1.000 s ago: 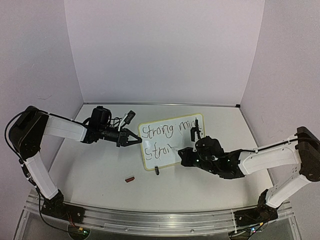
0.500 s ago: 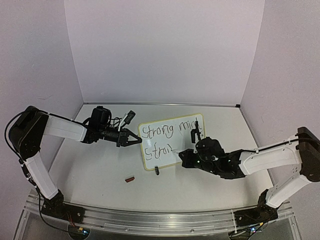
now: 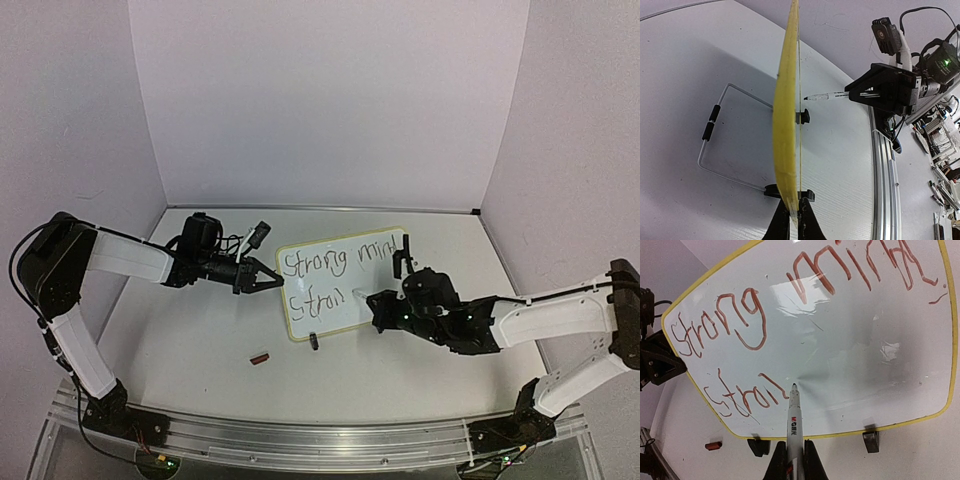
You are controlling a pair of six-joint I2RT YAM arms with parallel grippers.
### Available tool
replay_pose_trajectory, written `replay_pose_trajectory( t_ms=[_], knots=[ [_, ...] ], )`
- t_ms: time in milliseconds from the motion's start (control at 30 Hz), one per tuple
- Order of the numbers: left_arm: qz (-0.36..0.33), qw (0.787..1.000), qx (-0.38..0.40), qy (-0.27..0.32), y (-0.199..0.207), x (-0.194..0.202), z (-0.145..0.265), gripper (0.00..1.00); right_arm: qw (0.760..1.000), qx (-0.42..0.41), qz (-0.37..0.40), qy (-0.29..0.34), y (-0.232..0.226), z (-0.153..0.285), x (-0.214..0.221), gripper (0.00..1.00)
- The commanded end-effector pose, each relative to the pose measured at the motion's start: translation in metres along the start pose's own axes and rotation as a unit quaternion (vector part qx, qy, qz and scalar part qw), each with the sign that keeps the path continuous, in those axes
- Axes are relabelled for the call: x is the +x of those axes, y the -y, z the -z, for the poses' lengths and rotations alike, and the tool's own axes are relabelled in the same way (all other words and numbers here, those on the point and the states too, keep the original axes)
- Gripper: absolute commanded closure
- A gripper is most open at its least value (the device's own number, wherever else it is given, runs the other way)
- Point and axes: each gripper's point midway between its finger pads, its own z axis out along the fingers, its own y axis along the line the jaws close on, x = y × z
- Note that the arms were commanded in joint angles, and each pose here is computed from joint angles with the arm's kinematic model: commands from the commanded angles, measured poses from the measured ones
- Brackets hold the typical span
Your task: Write a sentence on the whiteboard
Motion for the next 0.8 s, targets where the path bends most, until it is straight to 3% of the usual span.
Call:
replay_pose_trajectory(
  t_ms=[0, 467, 767],
  knots=[
    [-0.008, 1.000, -0.010, -0.012, 0.001, 0.008, 0.001, 1.00, 1.000, 0.003, 0.001, 0.022, 0.001, -0.005, -0.014, 1.00],
    [-0.007, 1.000, -0.011, -0.013, 0.000, 0.009, 0.000, 1.00, 1.000, -0.021, 0.001, 0.015, -0.008, -0.020, -0.015, 1.00],
    [-0.007, 1.000, -0.011, -0.014, 0.000, 0.010, 0.000, 1.00, 1.000, -0.015, -0.011, -0.018, 0.003, -0.019, 0.007, 1.00]
  ],
)
